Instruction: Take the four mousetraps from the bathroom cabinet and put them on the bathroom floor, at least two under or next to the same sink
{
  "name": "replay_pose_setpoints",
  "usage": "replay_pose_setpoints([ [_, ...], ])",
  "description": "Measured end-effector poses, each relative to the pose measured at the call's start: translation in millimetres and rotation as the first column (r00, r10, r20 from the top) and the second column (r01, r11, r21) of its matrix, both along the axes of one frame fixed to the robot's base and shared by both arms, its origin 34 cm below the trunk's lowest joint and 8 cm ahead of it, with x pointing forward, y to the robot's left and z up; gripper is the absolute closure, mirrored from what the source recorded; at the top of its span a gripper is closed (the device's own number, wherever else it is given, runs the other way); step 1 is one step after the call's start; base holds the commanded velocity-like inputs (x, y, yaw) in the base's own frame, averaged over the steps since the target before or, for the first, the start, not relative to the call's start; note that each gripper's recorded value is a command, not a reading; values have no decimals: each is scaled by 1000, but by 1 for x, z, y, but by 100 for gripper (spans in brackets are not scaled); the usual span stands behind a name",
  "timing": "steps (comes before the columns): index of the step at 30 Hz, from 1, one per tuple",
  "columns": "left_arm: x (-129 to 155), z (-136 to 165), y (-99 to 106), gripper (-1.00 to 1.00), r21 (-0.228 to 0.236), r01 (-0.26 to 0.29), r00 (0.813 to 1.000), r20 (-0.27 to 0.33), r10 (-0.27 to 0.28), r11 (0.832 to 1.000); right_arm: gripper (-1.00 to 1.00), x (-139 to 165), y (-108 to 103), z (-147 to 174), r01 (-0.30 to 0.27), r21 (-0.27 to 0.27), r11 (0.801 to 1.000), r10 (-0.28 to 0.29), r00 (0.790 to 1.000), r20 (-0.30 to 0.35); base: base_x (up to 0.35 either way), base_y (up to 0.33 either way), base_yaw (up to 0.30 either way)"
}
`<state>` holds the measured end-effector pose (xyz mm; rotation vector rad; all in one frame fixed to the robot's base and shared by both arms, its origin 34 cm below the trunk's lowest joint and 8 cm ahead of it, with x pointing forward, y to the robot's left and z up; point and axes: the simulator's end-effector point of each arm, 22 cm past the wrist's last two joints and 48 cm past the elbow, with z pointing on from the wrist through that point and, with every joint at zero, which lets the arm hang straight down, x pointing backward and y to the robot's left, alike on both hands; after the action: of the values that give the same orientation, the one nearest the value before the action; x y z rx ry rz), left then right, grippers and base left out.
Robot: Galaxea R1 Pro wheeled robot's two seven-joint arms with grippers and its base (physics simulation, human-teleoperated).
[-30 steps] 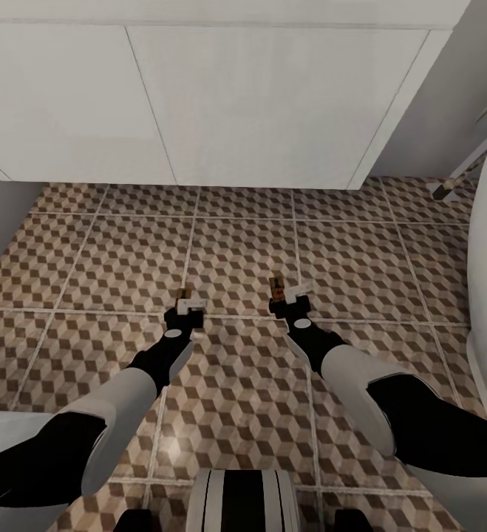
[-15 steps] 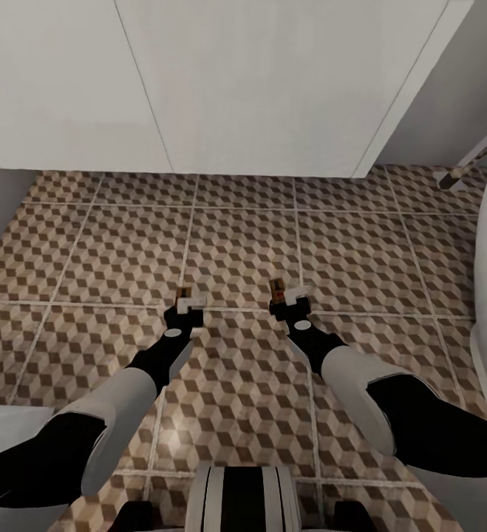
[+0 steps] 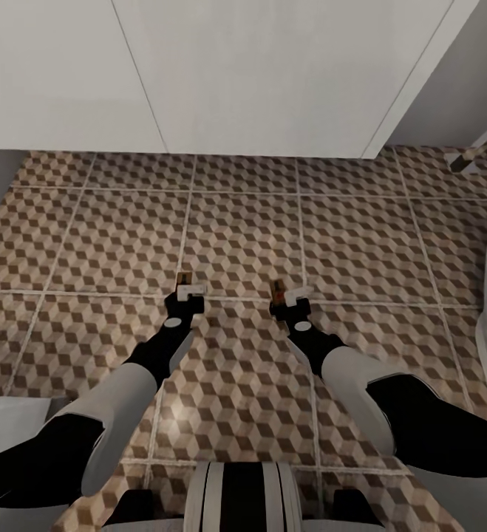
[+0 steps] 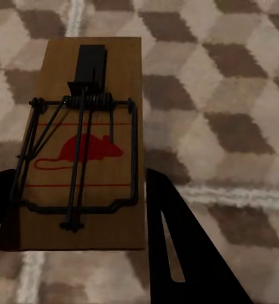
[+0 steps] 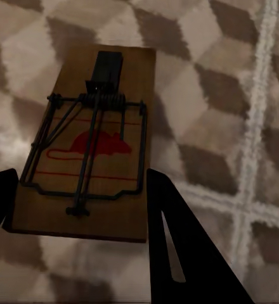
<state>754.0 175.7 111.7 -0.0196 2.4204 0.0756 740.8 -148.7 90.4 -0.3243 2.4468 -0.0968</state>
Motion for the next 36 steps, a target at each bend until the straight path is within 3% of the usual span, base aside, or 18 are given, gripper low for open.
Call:
replay_pose_setpoints([
  [19,-2,-1,-7,100,-11,0,1000,6,1,1000,100,-3,5,0,0,37,999,-3,998,65,0,0,0],
  [24,-2,1,-21,100,6,58,998,15,-58,998,100,7,7,10,-1,49,999,-5,992,123,0,0,0],
  [30,5,10,-19,100,55,56,997,41,-58,997,100,17,-9,18,51,-2,999,-50,985,167,0,0,0],
  [36,19,22,-19,100,55,46,996,79,-50,997,100,26,-18,24,88,-35,995,-80,980,182,0,0,0],
])
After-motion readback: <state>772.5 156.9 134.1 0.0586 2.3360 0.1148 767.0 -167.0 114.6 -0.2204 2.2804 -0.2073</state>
